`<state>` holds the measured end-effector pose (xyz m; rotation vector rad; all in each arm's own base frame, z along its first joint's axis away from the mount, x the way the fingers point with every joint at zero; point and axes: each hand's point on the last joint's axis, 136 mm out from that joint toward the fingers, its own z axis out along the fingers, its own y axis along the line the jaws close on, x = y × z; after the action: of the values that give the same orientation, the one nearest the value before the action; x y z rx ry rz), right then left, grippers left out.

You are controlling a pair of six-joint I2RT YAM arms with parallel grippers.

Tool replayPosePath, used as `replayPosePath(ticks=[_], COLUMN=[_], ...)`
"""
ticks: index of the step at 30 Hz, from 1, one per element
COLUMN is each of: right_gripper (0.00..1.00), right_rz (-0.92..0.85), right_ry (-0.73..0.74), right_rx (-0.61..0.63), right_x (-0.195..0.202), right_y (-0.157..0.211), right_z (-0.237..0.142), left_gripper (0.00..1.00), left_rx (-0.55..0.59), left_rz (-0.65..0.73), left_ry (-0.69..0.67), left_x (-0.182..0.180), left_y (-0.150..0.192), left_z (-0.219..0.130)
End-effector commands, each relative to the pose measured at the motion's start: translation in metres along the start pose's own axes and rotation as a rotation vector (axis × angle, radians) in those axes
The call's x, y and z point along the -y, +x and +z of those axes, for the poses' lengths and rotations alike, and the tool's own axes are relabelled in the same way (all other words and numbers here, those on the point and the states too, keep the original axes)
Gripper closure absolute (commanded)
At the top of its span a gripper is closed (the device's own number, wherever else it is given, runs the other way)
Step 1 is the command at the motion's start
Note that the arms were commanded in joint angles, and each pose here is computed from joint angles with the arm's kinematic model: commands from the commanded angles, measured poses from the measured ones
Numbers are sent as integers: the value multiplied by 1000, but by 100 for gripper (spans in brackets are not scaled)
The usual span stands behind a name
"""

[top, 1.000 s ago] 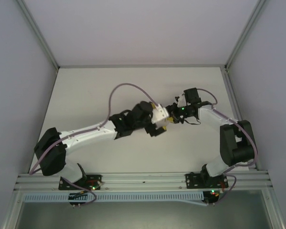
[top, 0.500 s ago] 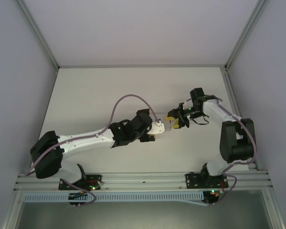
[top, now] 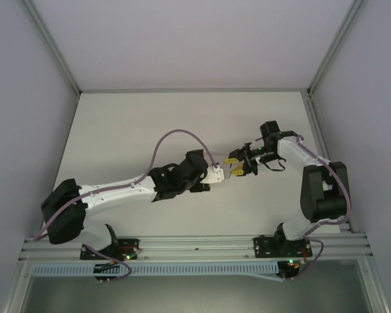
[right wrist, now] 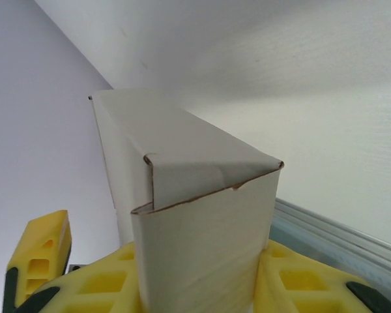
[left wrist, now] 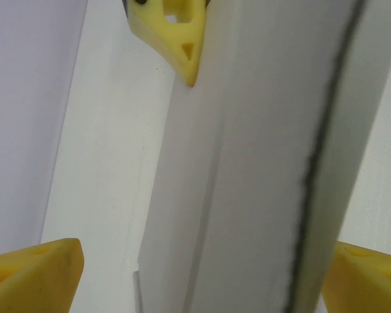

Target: Assemble paper box

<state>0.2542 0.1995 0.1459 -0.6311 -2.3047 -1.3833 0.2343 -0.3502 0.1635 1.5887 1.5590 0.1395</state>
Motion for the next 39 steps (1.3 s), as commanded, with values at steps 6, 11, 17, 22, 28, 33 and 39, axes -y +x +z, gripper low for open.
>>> replayPosePath(ticks=[6, 11, 17, 22, 28, 33, 39], right_gripper=[69, 69, 63, 52, 0, 0, 0], right_rz=[-17, 12, 11, -31, -116, -367, -977], right_ry=[-96, -89, -82, -72, 24, 268, -88], right_rx=[-84, -95, -87, -72, 103, 763, 1043], right_x=[-24, -14, -13, -13, -6, -6, -90], right_y=[23, 24, 28, 31, 9, -56, -14], right_z=[-7, -4, -6, -7, -21, -114, -140], left_gripper=[8, 33, 57, 67, 68, 70, 67], left_rx=[31, 61, 67, 58, 21, -42, -153], left_rz=[-14, -34, -29, -39, -60, -147, -283], left_ry=[25, -16, -55, -52, 113, 349, 549], left_x=[2, -10, -18, -21, -4, 14, 15], left_y=[-6, -10, -10, -8, 6, 34, 59], left_z=[-3, -13, -18, -15, -9, -2, 16])
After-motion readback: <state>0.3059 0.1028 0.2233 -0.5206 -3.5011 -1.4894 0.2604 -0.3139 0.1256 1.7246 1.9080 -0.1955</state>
